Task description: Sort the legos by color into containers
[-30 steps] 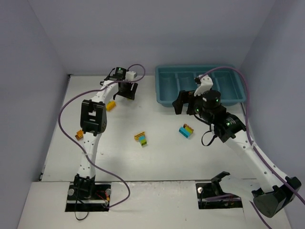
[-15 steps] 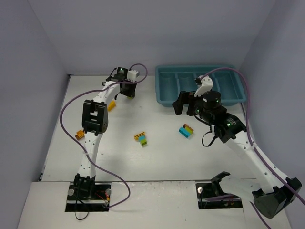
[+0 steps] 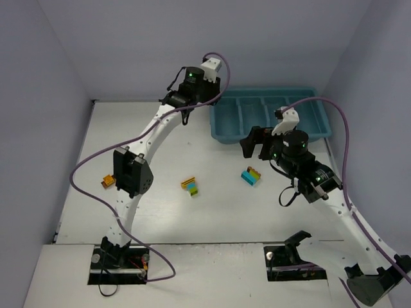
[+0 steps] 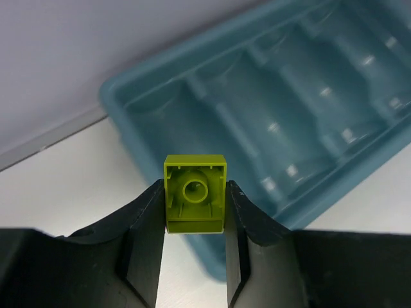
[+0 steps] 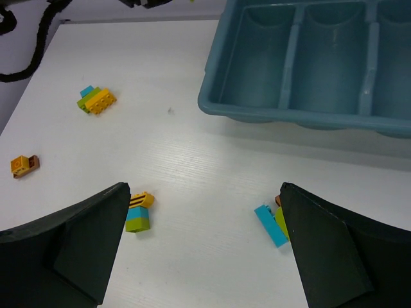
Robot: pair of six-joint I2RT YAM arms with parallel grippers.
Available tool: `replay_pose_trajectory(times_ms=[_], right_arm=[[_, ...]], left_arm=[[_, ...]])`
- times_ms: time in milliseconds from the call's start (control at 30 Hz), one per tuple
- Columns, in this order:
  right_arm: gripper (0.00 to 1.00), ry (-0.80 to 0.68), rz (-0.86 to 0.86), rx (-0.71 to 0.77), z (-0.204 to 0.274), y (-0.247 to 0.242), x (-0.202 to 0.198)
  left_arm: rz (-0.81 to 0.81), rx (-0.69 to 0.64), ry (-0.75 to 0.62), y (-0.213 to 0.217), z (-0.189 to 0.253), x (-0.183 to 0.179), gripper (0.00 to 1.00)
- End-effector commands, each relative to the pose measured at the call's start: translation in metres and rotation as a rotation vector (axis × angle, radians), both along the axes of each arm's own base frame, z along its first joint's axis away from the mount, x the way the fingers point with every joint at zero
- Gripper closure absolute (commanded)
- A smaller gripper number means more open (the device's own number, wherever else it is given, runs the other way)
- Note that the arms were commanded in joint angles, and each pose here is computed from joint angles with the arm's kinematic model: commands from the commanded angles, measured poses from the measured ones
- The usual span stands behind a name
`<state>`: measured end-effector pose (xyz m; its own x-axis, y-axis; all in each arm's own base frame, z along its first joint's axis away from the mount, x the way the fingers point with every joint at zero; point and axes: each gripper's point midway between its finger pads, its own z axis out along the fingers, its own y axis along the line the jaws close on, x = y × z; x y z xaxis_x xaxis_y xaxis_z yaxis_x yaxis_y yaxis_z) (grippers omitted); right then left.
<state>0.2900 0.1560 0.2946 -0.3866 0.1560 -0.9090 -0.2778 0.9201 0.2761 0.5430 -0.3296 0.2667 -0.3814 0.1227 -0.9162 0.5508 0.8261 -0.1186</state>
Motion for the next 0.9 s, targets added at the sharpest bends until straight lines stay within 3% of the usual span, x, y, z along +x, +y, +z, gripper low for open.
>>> replay_pose_trajectory(times_ms=[0, 133, 267, 533, 733, 867], right_arm=[[0.01, -0.051, -0.022, 0.034, 0.016, -0.002, 0.001], [0.01, -0.061, -0.021, 0.042, 0.021, -0.006, -0.006], [0.01, -0.070, -0.028, 0.049, 0.025, -0.012, -0.014], [0.00, -0.065, -0.034, 0.066, 0.024, -0.020, -0.029], [0.00, -0.056, -0.018, 0.061, 0.020, -0.019, -0.033], [0.00, -0.056, 0.017, 0.049, 0.021, -0.014, -0.034]], left_arm=[[0.099, -0.180, -0.073, -0.018, 0.046, 0.010, 1.00], [0.158, -0.176, -0.052, -0.033, 0.023, 0.017, 0.96], [0.187, -0.177, -0.015, -0.039, 0.000, 0.023, 0.86], [0.196, -0.153, -0.047, -0.035, 0.003, 0.026, 0.46], [0.139, -0.175, -0.062, -0.033, 0.030, 0.006, 0.37], [0.189, -0.128, -0.079, 0.010, 0.061, -0.018, 0.37]])
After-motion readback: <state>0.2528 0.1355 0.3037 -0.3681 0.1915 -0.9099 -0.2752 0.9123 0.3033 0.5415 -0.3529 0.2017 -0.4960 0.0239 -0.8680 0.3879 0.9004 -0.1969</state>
